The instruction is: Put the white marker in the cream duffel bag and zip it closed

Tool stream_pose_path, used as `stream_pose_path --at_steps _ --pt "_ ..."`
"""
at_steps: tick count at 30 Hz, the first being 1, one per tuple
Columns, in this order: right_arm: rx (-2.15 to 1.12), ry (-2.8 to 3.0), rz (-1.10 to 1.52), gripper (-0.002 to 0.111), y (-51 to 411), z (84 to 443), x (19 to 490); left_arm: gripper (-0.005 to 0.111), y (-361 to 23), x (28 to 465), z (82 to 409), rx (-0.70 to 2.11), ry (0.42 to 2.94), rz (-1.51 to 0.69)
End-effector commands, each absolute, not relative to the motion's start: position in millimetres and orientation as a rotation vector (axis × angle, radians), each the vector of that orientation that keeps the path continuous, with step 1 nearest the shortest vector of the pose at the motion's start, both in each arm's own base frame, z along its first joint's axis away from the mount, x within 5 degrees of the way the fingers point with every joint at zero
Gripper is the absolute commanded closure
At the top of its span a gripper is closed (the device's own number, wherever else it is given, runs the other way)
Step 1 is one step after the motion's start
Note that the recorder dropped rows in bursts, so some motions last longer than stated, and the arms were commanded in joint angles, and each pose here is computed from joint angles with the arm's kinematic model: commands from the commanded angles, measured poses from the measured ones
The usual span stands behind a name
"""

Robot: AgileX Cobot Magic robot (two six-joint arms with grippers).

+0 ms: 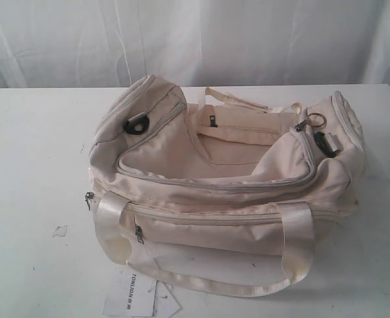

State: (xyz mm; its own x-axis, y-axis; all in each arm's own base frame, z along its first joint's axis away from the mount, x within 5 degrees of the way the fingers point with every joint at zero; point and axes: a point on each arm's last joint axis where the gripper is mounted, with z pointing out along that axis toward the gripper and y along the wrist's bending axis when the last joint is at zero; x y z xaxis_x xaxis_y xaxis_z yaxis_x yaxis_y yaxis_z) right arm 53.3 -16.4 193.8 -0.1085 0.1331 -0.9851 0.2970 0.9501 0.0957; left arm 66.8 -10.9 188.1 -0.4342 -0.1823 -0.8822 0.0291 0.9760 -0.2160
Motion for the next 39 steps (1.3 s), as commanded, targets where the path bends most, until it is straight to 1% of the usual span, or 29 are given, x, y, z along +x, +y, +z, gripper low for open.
stream_pose_path --at_steps 1,23,24,26,27,30,31,32,33,39 --pt "0.323 1.777 -0.183 0.108 -17.3 184.4 51.2 0.107 -11.5 66.4 186.6 -0.115 2.007 -0.253" --pt "0.301 1.798 -0.2 0.108 -17.1 182.9 50.9 0.107 -11.7 66.2 186.1 -0.114 2.013 -0.254" --pt "0.301 1.798 -0.2 0.108 -17.1 182.9 50.9 0.107 -11.3 65.7 185.0 -0.096 2.026 -0.234" --pt "0.301 1.798 -0.2 0.108 -17.1 182.9 50.9 0.107 -6.0 63.2 179.2 0.034 2.093 -0.073" --pt "0.301 1.798 -0.2 0.108 -17.1 182.9 50.9 0.107 -4.2 63.1 178.8 0.067 2.096 -0.026" --pt "0.301 1.798 -0.2 0.108 -17.1 183.0 50.9 0.107 -3.9 61.8 172.3 0.015 2.098 -0.051" --pt "0.301 1.798 -0.2 0.108 -17.1 183.0 50.9 0.107 -3.5 60.5 159.7 -0.106 2.092 -0.115" --pt "0.301 1.798 -0.2 0.108 -17.1 183.0 50.9 0.107 -3.3 60.8 160.1 -0.141 2.065 -0.135" --pt "0.301 1.798 -0.2 0.108 -17.1 183.0 50.9 0.107 -2.9 58.2 156.9 -0.15 2.102 -0.129" --pt "0.301 1.798 -0.2 0.108 -17.1 183.0 50.9 0.107 -2.6 58.2 157.0 -0.092 2.102 -0.092"
